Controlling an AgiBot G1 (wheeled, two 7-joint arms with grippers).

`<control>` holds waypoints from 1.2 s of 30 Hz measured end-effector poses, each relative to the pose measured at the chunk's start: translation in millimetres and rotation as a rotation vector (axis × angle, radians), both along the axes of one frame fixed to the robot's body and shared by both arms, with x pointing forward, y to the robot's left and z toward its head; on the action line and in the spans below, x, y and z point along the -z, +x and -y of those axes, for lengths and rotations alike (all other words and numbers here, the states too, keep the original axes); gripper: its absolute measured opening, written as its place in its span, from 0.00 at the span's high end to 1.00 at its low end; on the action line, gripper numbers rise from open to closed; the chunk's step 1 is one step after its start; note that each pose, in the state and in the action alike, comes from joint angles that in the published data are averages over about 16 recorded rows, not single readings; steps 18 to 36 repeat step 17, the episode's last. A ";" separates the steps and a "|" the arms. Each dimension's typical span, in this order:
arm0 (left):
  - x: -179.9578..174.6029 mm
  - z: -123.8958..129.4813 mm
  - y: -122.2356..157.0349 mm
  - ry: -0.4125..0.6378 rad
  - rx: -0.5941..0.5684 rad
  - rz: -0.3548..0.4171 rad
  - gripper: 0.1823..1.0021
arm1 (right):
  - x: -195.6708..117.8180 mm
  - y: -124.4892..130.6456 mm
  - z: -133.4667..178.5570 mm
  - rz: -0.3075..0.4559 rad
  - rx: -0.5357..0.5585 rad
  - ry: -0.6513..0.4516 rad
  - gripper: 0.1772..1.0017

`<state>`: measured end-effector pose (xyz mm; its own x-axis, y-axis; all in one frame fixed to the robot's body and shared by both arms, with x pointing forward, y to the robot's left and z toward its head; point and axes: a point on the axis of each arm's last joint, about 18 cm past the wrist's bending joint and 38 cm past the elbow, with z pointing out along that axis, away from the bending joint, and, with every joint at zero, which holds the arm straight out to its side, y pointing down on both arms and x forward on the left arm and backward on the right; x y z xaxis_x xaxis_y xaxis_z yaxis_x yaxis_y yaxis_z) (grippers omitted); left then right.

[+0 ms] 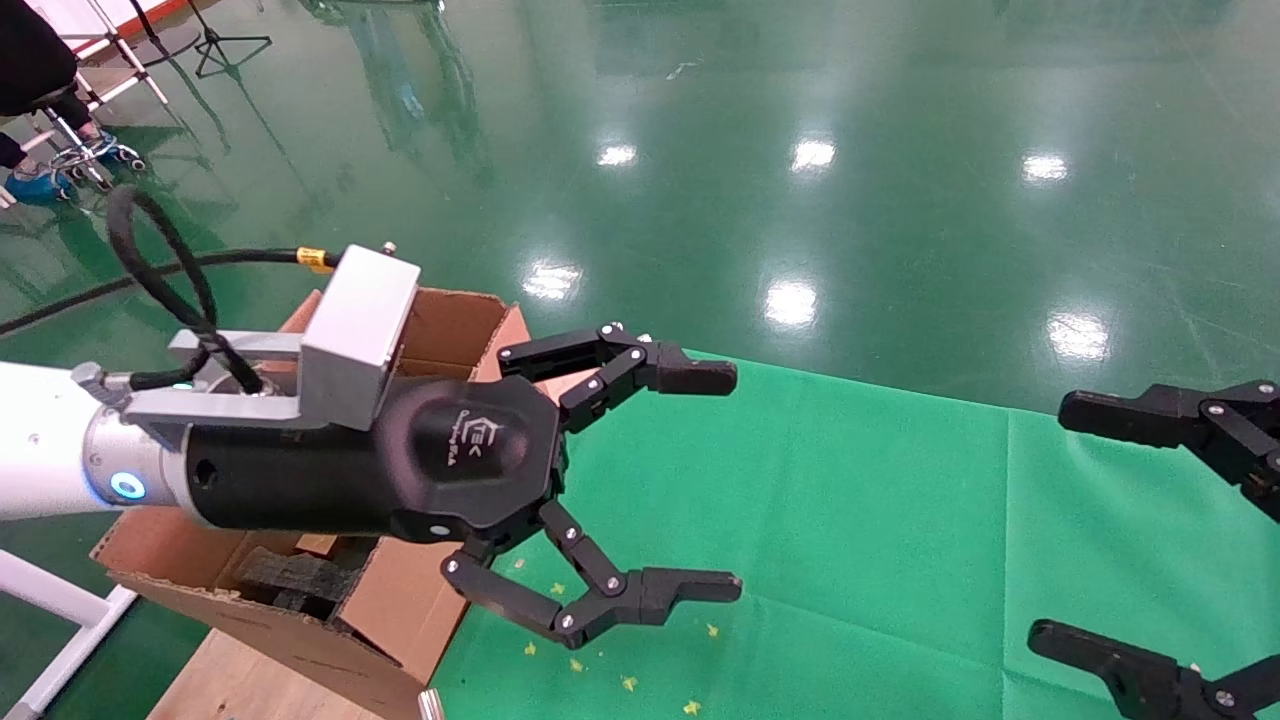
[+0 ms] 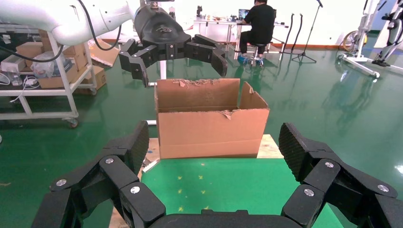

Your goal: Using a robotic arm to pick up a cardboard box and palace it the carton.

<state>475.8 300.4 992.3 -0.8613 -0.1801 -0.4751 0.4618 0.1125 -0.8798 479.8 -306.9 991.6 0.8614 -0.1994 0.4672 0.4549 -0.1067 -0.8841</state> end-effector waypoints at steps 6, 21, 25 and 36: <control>0.0 -0.1 0.2 0.000 -0.001 -0.001 0.00 | 0.0 0.0 0.0 0.000 0.000 0.000 0.00; 0.0 -0.2 0.4 0.000 -0.002 -0.001 0.00 | 0.0 0.0 0.0 0.000 0.000 0.000 0.00; 0.0 -0.2 0.4 0.000 -0.002 -0.001 0.00 | 0.0 0.0 0.0 0.000 0.000 0.000 0.00; 0.0 -0.2 0.4 0.000 -0.002 -0.001 0.00 | 0.0 0.0 0.0 0.000 0.000 0.000 0.00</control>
